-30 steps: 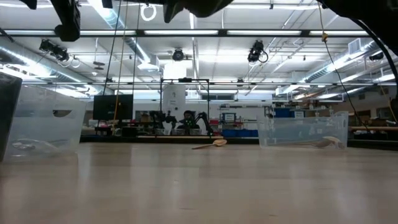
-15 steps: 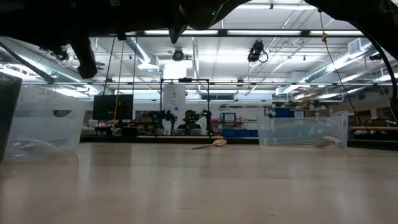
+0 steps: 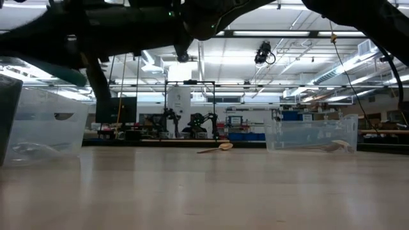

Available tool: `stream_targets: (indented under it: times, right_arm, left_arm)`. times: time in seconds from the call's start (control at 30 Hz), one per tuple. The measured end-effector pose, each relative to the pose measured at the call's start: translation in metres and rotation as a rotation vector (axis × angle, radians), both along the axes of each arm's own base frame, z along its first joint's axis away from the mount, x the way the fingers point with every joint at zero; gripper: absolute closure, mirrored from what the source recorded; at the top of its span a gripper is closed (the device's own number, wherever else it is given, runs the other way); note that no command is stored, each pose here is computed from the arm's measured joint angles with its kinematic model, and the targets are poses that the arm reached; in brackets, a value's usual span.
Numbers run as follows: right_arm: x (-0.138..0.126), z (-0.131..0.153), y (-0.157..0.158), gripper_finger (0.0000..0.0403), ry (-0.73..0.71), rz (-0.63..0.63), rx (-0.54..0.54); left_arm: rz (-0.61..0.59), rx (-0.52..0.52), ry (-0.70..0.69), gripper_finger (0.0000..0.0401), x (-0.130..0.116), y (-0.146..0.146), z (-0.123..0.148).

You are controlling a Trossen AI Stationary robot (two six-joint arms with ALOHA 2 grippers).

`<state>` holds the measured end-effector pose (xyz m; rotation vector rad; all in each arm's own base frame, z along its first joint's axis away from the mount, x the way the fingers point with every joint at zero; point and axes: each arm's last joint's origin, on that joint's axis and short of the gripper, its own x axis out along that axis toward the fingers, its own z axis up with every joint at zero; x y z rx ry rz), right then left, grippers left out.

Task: Sort silverware by color (type)
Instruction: Put the blue spoon into the black bin

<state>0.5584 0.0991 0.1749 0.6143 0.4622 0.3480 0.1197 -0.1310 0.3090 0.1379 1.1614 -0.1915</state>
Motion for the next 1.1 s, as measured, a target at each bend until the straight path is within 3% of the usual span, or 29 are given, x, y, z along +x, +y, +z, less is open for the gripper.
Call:
stream_targets:
  times: [0.13, 0.5, 0.9, 1.1]
  right_arm:
    - [0.0, -0.003, -0.01, 0.0382, 0.047, -0.002, 0.022]
    - [0.003, 0.007, -0.015, 0.0382, -0.028, 0.047, 0.112]
    - [0.005, 0.017, -0.014, 0.0382, -0.071, 0.063, 0.227]
    - [0.005, 0.017, -0.014, 0.0382, -0.071, 0.069, 0.236]
  left_arm:
    - [-0.084, 0.026, -0.007, 0.0196, -0.002, -0.002, 0.0]
    - [-0.215, 0.078, -0.015, 0.0201, -0.004, -0.006, -0.001]
    - [-0.259, 0.1, -0.016, 0.0313, -0.003, -0.006, -0.002]
    - [-0.39, 0.148, 0.003, 0.0378, -0.002, -0.014, -0.007]
